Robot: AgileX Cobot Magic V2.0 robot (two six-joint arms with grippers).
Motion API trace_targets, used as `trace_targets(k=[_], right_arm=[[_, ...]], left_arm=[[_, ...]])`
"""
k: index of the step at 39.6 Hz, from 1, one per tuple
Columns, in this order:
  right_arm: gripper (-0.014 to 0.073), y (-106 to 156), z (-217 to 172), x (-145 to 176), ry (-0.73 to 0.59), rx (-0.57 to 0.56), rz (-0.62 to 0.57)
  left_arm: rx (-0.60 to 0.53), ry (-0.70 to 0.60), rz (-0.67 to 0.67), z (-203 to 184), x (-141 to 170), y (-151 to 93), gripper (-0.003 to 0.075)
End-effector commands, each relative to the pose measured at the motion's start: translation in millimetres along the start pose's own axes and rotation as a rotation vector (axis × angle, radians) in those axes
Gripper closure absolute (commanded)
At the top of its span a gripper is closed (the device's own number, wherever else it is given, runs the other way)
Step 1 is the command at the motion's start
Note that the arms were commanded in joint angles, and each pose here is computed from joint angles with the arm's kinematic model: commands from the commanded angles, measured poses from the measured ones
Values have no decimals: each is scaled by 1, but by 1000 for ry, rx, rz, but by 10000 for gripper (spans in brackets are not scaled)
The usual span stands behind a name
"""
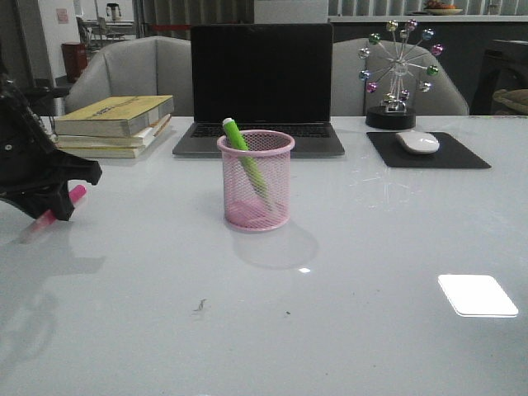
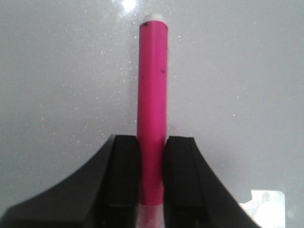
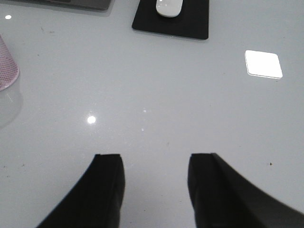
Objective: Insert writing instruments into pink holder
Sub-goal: 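Lower the left gripper onto the pink marker and close on it, then lift the pink marker upright and carry it over the holder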
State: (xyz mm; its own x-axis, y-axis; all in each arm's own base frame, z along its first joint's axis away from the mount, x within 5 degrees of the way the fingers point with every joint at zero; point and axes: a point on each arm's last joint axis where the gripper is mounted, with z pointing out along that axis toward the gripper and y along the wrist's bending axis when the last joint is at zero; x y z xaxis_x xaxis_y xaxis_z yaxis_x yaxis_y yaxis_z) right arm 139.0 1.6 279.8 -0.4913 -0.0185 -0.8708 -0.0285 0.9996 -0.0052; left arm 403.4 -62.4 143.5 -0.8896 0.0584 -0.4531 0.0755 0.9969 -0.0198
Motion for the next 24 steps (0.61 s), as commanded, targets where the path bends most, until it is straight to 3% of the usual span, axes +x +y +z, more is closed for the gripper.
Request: trace_targets(k=[1, 9, 17, 24], right_arm=[[162, -2, -5, -15, -102, 17, -10], [162, -2, -5, -15, -102, 17, -10], [162, -2, -5, -15, -102, 17, -10], [162, -2, -5, -15, -103, 18, -14]], left_arm=[[-5, -14, 22, -15, -10, -2, 626], [17, -230, 14, -56, -54, -5, 626], [112, -489, -87, -108, -88, -14, 628], [187, -679, -64, -145, -98, -41, 628]])
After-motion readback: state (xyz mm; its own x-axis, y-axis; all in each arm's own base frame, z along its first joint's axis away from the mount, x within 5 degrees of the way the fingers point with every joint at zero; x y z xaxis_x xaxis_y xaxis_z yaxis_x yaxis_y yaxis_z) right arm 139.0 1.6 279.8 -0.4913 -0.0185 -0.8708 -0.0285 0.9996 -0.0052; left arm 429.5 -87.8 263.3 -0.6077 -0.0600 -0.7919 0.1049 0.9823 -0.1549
